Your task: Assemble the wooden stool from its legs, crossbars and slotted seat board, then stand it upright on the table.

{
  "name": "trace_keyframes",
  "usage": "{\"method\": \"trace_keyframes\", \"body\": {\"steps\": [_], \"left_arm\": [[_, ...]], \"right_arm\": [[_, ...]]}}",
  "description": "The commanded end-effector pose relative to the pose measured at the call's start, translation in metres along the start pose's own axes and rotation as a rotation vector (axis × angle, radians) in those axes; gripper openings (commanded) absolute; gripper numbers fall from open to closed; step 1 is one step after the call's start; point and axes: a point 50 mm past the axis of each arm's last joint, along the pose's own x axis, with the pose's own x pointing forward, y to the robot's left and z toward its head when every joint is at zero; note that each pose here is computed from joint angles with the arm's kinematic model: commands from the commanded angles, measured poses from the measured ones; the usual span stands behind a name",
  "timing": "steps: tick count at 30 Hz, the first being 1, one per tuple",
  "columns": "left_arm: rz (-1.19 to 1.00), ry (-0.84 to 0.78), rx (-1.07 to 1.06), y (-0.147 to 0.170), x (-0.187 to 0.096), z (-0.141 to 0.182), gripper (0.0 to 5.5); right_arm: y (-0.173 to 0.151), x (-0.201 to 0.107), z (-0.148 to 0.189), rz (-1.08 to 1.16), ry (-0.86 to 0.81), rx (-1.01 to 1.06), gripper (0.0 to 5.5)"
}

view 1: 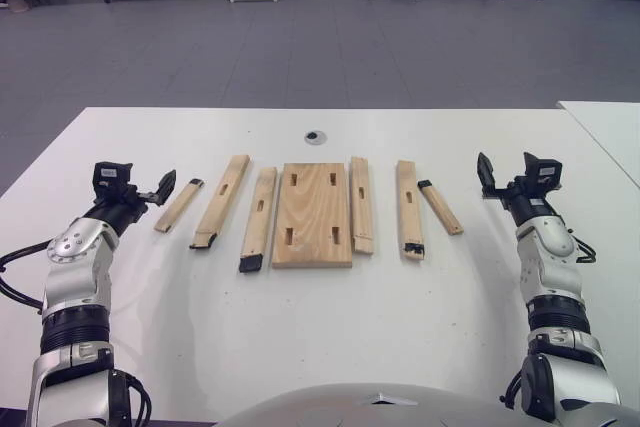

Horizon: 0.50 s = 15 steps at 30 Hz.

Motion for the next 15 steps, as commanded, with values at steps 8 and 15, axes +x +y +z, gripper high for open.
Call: {"method": "trace_keyframes", "body": {"steps": [8,15], "left_arm": [[-0.119,0.315,-0.064,-0.004,0.002,-0.059,3.50],[-0.138,0.337,-0.111,-0.004,0.001,-0.067,2.36]], "right_arm": [[-0.002,0.005,-0.003,0.007,0.028,-0.042,4.68],[-0.004,0.007,-0.004,0.000,0.033,-0.049,4.68]]}}
